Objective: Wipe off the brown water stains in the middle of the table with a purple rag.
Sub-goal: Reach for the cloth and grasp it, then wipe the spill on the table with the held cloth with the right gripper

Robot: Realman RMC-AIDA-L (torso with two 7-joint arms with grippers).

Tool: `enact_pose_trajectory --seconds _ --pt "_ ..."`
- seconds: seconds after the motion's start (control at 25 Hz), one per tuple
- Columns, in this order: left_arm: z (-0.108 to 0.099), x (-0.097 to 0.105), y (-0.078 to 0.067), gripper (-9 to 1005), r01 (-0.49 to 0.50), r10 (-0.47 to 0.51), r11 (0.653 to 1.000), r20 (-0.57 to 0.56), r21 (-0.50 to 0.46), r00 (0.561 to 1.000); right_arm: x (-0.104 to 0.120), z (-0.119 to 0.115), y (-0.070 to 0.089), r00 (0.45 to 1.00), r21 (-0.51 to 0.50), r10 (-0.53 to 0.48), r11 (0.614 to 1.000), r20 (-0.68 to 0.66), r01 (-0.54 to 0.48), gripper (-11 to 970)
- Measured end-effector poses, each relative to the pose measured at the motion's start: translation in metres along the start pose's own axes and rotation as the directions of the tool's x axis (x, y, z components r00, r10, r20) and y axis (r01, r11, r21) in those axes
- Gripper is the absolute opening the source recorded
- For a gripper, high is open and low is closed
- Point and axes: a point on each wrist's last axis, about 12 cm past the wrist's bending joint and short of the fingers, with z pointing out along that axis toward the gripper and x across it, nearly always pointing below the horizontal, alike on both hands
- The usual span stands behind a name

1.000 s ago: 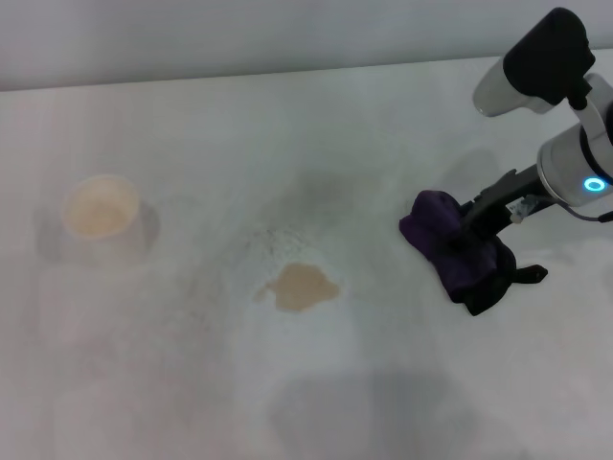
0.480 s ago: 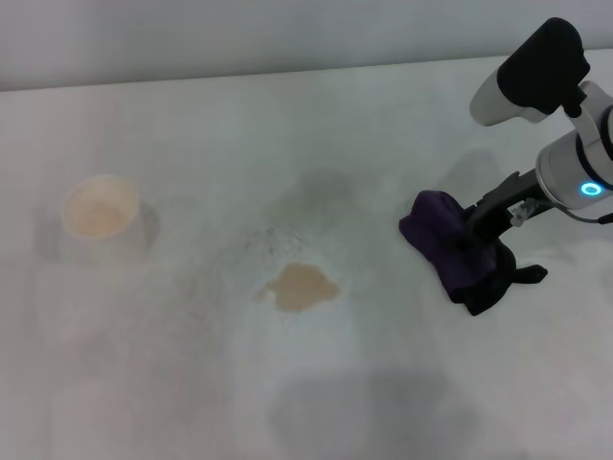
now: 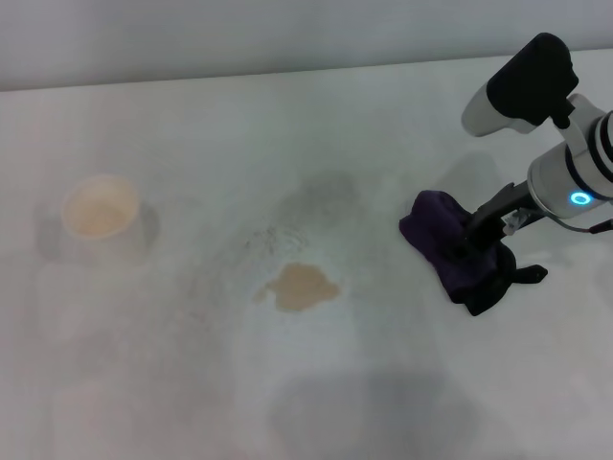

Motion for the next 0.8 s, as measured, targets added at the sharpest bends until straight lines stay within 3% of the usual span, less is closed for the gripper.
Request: enact_pose_trajectory --seconds 0.52,0.8 --pt "0.0007 0.0005 -0.0039 877 0.005 -0.005 1.0 -0.002 0.013 1.0 0.0023 0.0009 0.0007 1.0 0.002 -0.015 1.0 -0.005 0.015 382" --pt "0.0008 0.0009 -0.0053 877 0.01 -0.01 1.0 -0.004 0.017 1.0 -0.0072 -0.0068 0.0071 0.998 -0.006 -0.062 0.998 0.013 0.062 171"
